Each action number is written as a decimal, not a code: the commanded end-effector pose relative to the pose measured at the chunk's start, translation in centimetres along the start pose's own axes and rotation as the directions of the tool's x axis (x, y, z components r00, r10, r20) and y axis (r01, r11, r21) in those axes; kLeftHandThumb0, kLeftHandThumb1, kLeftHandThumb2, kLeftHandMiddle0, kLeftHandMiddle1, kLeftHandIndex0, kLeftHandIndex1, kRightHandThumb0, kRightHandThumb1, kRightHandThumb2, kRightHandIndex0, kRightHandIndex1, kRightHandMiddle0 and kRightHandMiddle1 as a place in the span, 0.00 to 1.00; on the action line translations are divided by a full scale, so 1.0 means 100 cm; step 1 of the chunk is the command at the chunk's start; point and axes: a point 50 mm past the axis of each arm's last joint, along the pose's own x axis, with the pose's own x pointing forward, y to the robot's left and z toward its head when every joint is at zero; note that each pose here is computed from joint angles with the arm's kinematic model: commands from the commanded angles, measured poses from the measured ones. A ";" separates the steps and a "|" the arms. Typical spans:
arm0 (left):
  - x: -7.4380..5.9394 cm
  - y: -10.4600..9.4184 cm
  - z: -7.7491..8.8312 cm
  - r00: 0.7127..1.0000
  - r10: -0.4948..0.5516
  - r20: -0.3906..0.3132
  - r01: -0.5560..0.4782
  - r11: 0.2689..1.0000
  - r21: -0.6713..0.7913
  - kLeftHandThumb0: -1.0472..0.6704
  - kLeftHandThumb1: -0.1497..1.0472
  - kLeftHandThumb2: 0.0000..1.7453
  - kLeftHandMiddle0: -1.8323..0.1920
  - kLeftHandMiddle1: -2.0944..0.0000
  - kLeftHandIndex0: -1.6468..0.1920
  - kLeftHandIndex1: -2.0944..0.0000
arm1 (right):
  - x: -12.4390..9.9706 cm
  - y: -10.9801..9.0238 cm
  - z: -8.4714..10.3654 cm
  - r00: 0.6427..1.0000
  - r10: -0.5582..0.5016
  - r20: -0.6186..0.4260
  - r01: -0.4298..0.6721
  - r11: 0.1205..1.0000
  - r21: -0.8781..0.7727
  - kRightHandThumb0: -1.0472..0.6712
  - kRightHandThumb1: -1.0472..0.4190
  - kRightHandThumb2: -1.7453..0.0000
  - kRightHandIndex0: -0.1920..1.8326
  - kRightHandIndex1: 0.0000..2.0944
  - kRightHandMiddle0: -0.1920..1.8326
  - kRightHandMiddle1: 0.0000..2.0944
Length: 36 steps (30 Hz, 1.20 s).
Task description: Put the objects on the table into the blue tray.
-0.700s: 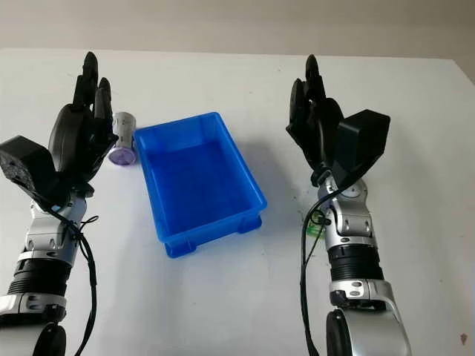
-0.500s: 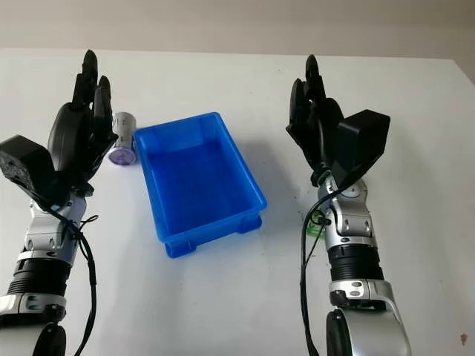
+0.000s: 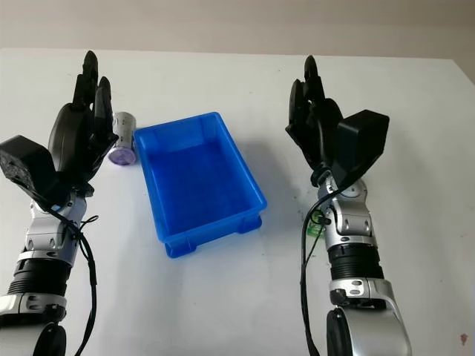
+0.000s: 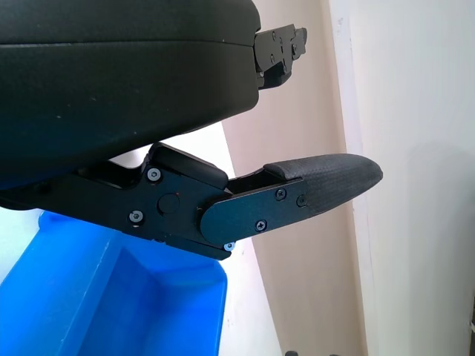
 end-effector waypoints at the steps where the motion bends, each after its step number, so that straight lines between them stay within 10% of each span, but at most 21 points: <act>1: -0.002 0.004 0.002 1.000 0.013 0.010 -0.013 1.000 0.013 0.14 1.00 0.39 1.00 1.00 1.00 1.00 | 0.003 -0.008 0.019 0.998 0.036 0.053 -0.033 0.998 -0.059 0.17 0.00 0.60 0.00 0.00 0.00 0.00; 12: 0.001 0.003 0.003 1.000 -0.012 0.010 0.012 1.000 0.020 0.14 1.00 0.39 1.00 1.00 1.00 1.00 | 0.005 -0.055 0.073 0.977 0.205 0.051 -0.160 0.877 -0.453 0.11 0.00 0.86 0.00 0.00 0.00 0.00; 17: 0.001 0.003 0.003 1.000 -0.016 0.002 0.016 1.000 0.022 0.14 1.00 0.40 1.00 1.00 1.00 1.00 | 0.000 -0.070 0.105 0.967 0.249 -0.048 -0.223 0.746 -0.628 0.18 0.16 0.98 0.01 0.01 0.01 0.01; 25: 0.001 0.003 0.003 1.000 -0.017 -0.005 0.017 1.000 0.025 0.14 1.00 0.39 1.00 1.00 1.00 1.00 | -0.020 -0.066 0.125 0.931 0.260 -0.256 -0.305 0.171 -0.937 0.22 0.20 0.97 0.04 0.03 0.07 0.03; 36: 0.006 0.005 0.004 0.999 -0.043 -0.008 0.043 0.999 0.026 0.14 1.00 0.39 1.00 1.00 1.00 1.00 | -0.044 -0.068 0.115 0.860 0.219 -0.461 -0.337 -0.433 -0.836 0.29 0.11 0.95 0.06 0.03 0.07 0.03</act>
